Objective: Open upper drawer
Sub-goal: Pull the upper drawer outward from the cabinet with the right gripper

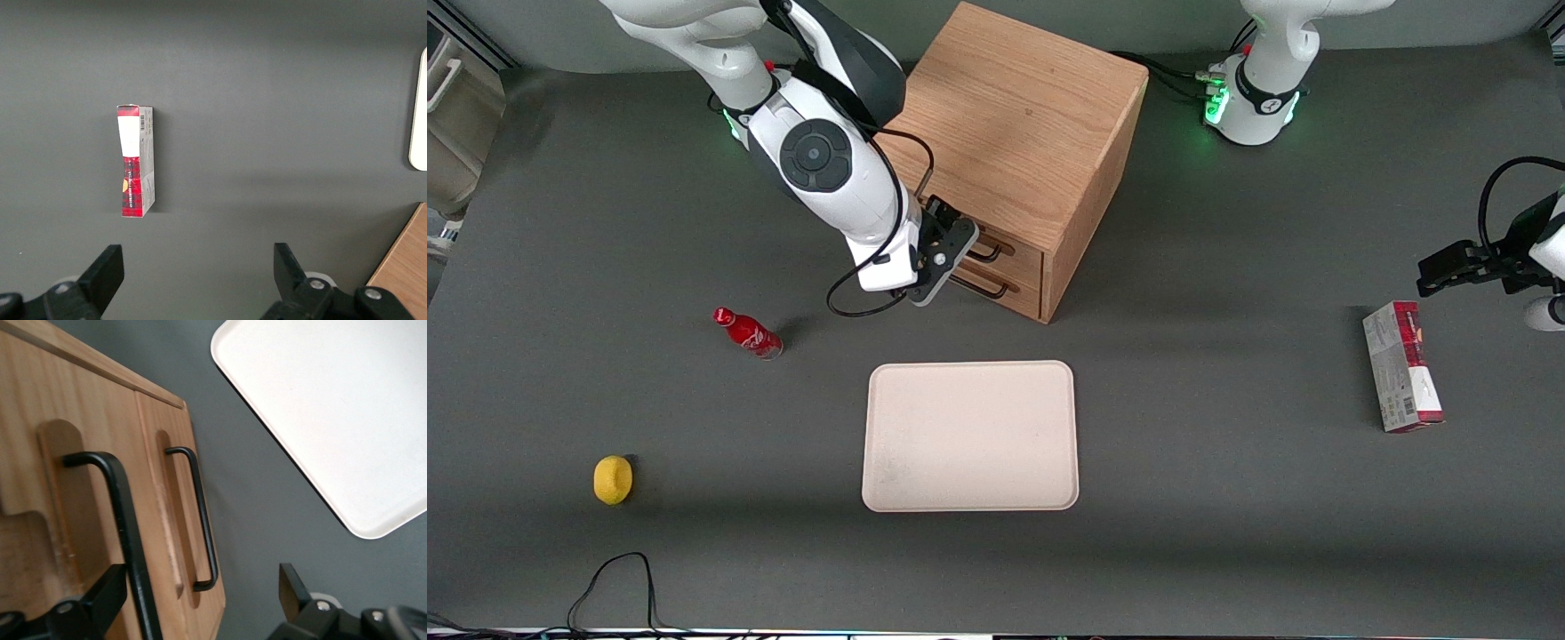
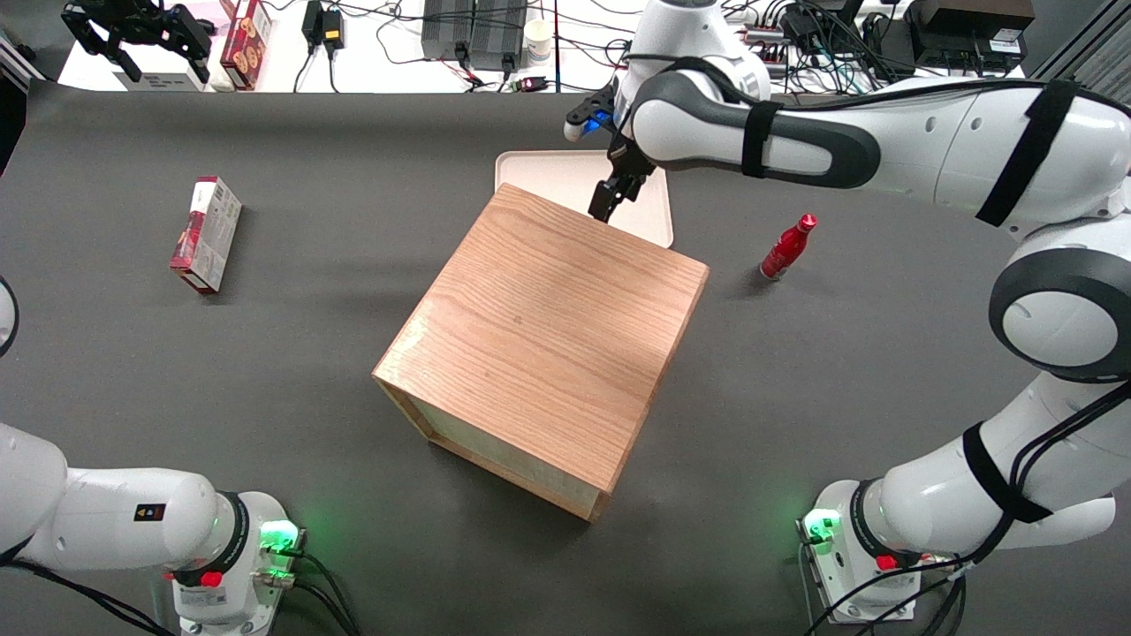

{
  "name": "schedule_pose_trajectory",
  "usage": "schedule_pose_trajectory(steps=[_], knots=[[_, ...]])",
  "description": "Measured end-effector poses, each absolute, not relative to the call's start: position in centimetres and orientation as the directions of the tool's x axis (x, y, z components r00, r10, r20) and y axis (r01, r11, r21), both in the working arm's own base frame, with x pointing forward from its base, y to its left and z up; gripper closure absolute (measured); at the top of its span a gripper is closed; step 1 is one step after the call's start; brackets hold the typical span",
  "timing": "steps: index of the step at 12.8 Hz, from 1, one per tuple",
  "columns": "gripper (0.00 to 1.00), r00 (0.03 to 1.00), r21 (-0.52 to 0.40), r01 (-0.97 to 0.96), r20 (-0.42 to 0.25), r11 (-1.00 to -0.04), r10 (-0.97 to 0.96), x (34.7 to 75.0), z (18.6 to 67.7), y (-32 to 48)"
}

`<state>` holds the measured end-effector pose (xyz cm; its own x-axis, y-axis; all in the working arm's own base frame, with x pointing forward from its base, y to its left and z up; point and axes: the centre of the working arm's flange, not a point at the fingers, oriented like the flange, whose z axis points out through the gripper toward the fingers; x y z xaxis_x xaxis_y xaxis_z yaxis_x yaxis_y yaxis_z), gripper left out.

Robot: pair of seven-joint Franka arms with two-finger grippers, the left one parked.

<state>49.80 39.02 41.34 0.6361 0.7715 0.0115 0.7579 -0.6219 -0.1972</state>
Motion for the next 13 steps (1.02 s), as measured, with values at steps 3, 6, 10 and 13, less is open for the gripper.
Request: schedule_pose_trajectory(steps=[3,6,10,13], knots=[[0.00,0.623,-0.189,0.769,0.008,-0.611,0.782,49.6,39.1,39.3],[0.00,0.612,-0.183,0.779,0.016,-0.599,0.791,50.2,38.8,39.0],[0.00,0.626,-0.143,0.776,0.055,-0.614,0.778,55.0,39.8,34.7],[0.00,0.664,-0.148,0.746,0.087,-0.650,0.743,59.0,40.2,32.2]])
